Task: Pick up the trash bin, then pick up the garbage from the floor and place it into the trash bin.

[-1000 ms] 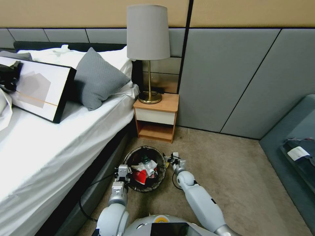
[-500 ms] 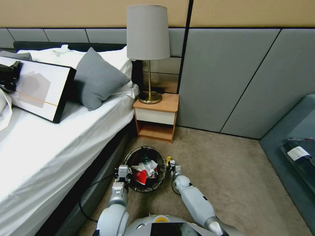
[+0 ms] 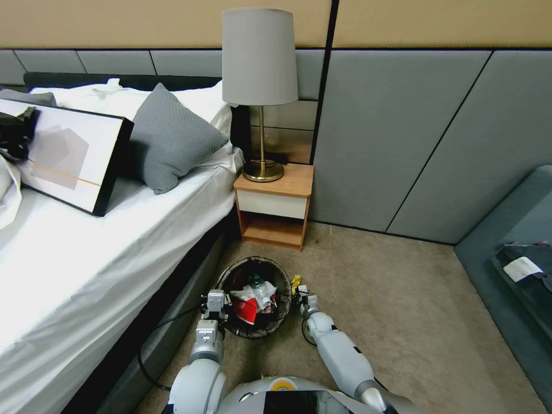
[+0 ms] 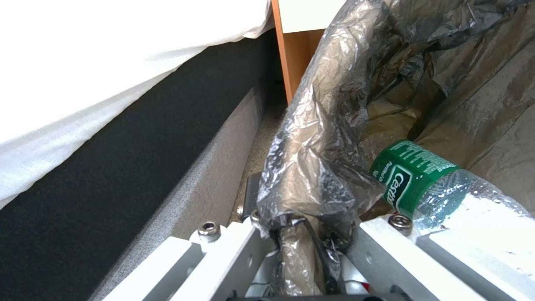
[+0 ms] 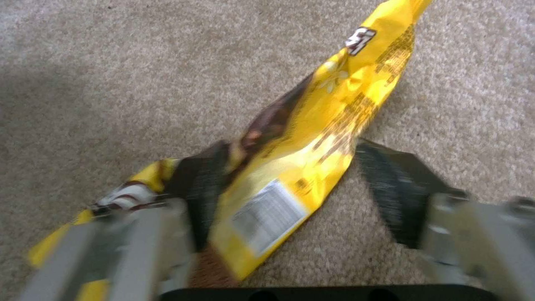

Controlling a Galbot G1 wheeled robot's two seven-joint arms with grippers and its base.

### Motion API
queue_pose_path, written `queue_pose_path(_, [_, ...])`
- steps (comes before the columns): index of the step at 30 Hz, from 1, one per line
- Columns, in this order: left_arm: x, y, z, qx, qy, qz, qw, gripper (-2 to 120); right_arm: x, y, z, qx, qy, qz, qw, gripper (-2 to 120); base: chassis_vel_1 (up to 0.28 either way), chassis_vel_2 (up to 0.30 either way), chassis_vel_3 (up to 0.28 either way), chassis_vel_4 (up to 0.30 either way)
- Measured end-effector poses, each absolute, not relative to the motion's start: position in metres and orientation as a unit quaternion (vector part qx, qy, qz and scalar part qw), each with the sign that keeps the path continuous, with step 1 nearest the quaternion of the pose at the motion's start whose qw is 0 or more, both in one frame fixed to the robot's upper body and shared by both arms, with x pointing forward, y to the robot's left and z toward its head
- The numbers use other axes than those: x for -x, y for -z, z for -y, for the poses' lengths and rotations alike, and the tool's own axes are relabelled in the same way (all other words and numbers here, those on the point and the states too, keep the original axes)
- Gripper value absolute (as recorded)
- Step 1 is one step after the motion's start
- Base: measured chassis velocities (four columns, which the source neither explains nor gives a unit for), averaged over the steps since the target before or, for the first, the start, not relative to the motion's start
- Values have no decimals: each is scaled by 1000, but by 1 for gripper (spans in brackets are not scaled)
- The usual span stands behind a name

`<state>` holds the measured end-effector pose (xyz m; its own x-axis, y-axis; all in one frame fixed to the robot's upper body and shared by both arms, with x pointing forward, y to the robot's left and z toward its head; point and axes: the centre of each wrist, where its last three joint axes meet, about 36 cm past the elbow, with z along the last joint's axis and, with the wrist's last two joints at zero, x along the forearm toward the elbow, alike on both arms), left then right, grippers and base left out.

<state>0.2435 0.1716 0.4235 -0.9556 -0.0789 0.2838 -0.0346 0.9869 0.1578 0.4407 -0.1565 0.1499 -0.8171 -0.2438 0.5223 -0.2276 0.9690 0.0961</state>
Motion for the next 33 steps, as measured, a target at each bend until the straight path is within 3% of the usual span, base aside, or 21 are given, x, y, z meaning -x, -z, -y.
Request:
queue_pose_path(4, [-244, -423, -171, -29, 76, 986, 146, 2, -442, -149, 155, -125, 13, 953, 275, 39, 0, 0, 0, 0])
queue_pose_path(5, [-243, -423, -171, -28, 75, 986, 146, 2, -443, -148, 154, -125, 13, 953, 274, 30, 0, 0, 0, 0])
queue_pose_path(14, [-244, -423, -171, -28, 75, 986, 147, 2, -443, -143, 154, -128, 9, 956, 264, 2, 0, 0, 0, 0])
queue_pose_path(33, [-246, -422, -171, -27, 74, 986, 147, 2, -442, -141, 162, -139, -3, 962, 237, 0, 0, 0, 0, 0])
